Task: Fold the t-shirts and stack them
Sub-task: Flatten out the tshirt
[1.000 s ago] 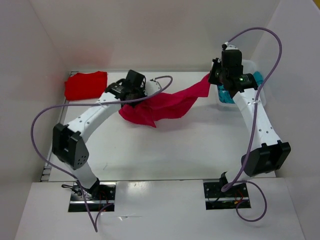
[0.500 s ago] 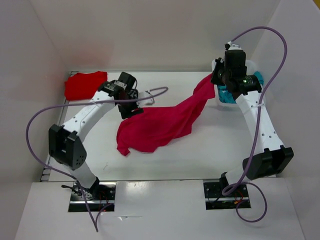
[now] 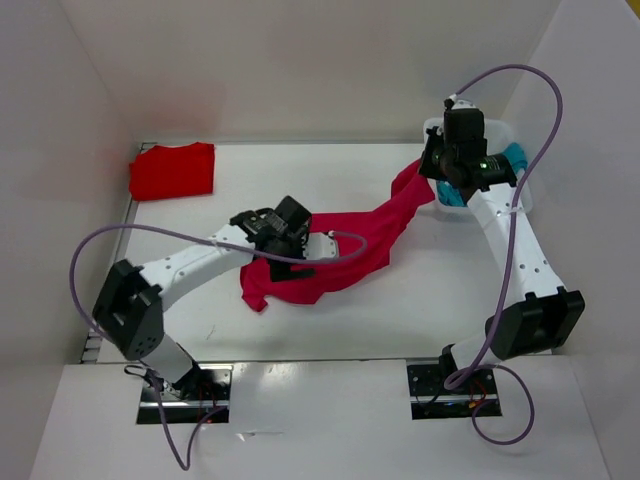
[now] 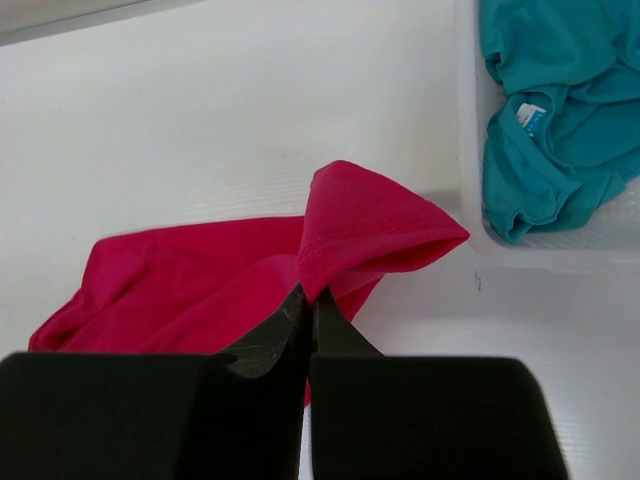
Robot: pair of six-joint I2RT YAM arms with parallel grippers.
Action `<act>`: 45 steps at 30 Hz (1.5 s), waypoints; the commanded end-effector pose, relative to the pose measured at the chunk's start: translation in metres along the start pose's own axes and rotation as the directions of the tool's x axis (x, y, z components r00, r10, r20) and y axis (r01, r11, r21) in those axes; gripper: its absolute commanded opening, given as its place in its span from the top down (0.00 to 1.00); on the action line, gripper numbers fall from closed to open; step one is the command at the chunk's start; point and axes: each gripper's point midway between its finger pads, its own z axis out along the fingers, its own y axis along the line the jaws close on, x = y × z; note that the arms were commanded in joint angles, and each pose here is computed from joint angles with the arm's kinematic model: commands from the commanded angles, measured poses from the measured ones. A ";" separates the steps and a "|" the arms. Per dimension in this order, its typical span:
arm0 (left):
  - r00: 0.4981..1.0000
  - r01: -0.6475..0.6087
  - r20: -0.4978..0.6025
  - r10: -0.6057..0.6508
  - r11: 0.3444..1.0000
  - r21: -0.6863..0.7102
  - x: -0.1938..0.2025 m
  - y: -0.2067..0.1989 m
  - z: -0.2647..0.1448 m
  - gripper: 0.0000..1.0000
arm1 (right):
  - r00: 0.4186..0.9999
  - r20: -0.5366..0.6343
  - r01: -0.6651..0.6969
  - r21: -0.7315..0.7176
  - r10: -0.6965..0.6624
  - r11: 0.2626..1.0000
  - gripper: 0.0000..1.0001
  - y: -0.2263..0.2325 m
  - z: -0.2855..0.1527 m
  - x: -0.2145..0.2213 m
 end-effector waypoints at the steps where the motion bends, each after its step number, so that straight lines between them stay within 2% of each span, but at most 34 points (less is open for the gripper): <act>1: 0.951 0.181 -0.217 -0.222 0.964 -0.193 0.075 0.036 0.027 0.07 | 0.998 0.056 -0.018 -0.008 0.018 1.000 1.00 -0.001 -0.011 -0.011; 2: 0.932 0.268 -0.187 -0.310 0.938 -0.222 0.076 0.044 0.027 0.06 | 0.998 0.056 -0.017 -0.008 0.018 1.000 1.00 -0.001 -0.011 -0.011; 3: 0.921 0.320 -0.144 -0.362 0.914 -0.250 0.074 0.055 0.022 0.00 | 0.998 0.053 -0.017 -0.007 0.018 1.000 1.00 -0.002 -0.013 -0.009; 5: 0.891 0.417 -0.056 -0.450 0.862 -0.288 0.072 0.072 0.011 0.00 | 0.999 0.050 -0.017 -0.006 0.017 1.000 1.00 -0.003 -0.014 -0.006; 7: 0.887 0.430 -0.045 -0.460 0.857 -0.283 0.072 0.070 0.016 0.00 | 0.999 0.035 -0.016 -0.012 0.016 1.000 1.00 -0.002 -0.012 -0.001; 9: 0.871 0.454 -0.081 -0.484 0.857 -0.244 0.079 0.056 0.032 0.00 | 0.999 0.033 -0.015 -0.011 0.016 1.000 1.00 -0.003 -0.011 0.003; 10: 0.863 0.454 -0.148 -0.483 0.870 -0.192 0.089 0.039 0.049 0.00 | 0.999 0.032 -0.015 -0.011 0.016 1.000 1.00 -0.003 -0.011 0.003; 12: 0.853 0.482 -0.193 -0.485 0.874 -0.067 0.093 0.014 0.067 0.00 | 0.999 0.033 -0.015 -0.011 0.016 1.000 1.00 -0.004 -0.013 0.005; 13: 0.847 0.504 -0.222 -0.483 0.862 0.046 0.089 -0.007 0.078 0.00 | 0.999 0.032 -0.015 -0.011 0.016 1.000 1.00 -0.004 -0.013 0.005; 16: 0.843 0.523 -0.233 -0.485 0.841 0.140 0.085 -0.025 0.089 0.00 | 0.999 0.044 -0.016 -0.005 0.017 1.000 1.00 -0.005 -0.016 0.002; 17: 0.840 0.525 -0.244 -0.484 0.839 0.144 0.087 -0.027 0.092 0.05 | 0.999 0.044 -0.007 -0.005 0.008 1.000 1.00 -0.006 -0.016 0.002; 18: 0.840 0.525 -0.244 -0.484 0.839 0.144 0.087 -0.027 0.092 0.14 | 0.999 0.047 -0.008 0.004 0.007 1.000 1.00 -0.008 -0.018 0.004; 20: 0.836 0.527 -0.243 -0.492 0.843 0.110 0.089 -0.015 0.092 0.43 | 0.999 0.047 -0.008 0.004 0.007 1.000 1.00 -0.008 -0.018 0.004; 21: 0.846 0.507 -0.239 -0.477 0.858 0.084 0.090 -0.007 0.087 0.84 | 0.998 0.057 -0.009 0.001 0.009 1.000 1.00 -0.007 -0.022 0.001; 22: 0.850 0.498 -0.225 -0.477 0.866 0.045 0.088 0.004 0.081 1.00 | 0.998 0.057 -0.009 0.001 0.009 1.000 1.00 -0.007 -0.022 0.001; 23: 0.848 0.496 -0.209 -0.487 0.868 -0.012 0.092 0.022 0.072 1.00 | 0.997 0.073 -0.011 0.011 0.010 1.000 1.00 -0.010 -0.026 -0.002; 24: 0.870 0.458 -0.134 -0.474 0.879 -0.135 0.083 0.061 0.045 1.00 | 0.997 0.073 -0.011 0.012 0.010 1.000 1.00 -0.010 -0.026 -0.002; 26: 0.893 0.420 -0.035 -0.449 0.859 -0.292 0.071 0.108 0.003 1.00 | 0.994 0.110 -0.017 0.038 0.013 0.999 1.00 -0.015 -0.036 -0.009; 27: 0.906 0.401 0.054 -0.419 0.812 -0.424 0.059 0.140 -0.040 1.00 | 0.993 0.113 -0.018 0.046 0.013 0.999 1.00 -0.017 -0.036 -0.010; 28: 0.924 0.371 0.117 -0.363 0.782 -0.501 0.042 0.167 -0.077 1.00 | 0.991 0.131 -0.021 0.052 0.014 0.998 1.00 -0.018 -0.042 -0.013; 29: 0.927 0.368 0.158 -0.340 0.750 -0.550 0.032 0.182 -0.104 1.00 | 0.989 0.146 -0.020 0.065 0.010 0.998 1.00 -0.023 -0.046 -0.017; 31: 0.932 0.354 0.169 -0.322 0.703 -0.617 0.025 0.201 -0.144 1.00 | 0.985 0.172 -0.025 0.070 0.013 0.997 1.00 -0.024 -0.053 -0.023; 32: 0.930 0.364 0.216 -0.298 0.665 -0.652 0.014 0.214 -0.174 1.00 | 0.980 0.197 -0.030 0.070 0.016 0.997 1.00 -0.024 -0.060 -0.031; 36: 0.944 0.329 0.218 -0.248 0.650 -0.685 0.003 0.220 -0.216 1.00 | 0.970 0.241 -0.035 0.076 0.016 0.996 1.00 -0.026 -0.077 -0.048; 39: 0.963 0.268 0.186 -0.193 0.665 -0.697 -0.008 0.213 -0.231 1.00 | 0.967 0.254 -0.037 0.071 0.018 0.997 1.00 -0.024 -0.082 -0.053; 41: 0.964 0.264 0.174 -0.202 0.637 -0.724 -0.004 0.215 -0.244 1.00 | 0.965 0.262 -0.038 0.068 0.019 0.997 1.00 -0.024 -0.086 -0.055; 45: 0.954 0.298 0.231 -0.189 0.547 -0.782 -0.011 0.227 -0.293 1.00 | 0.960 0.279 -0.034 0.031 0.024 0.999 1.00 -0.018 -0.095 -0.061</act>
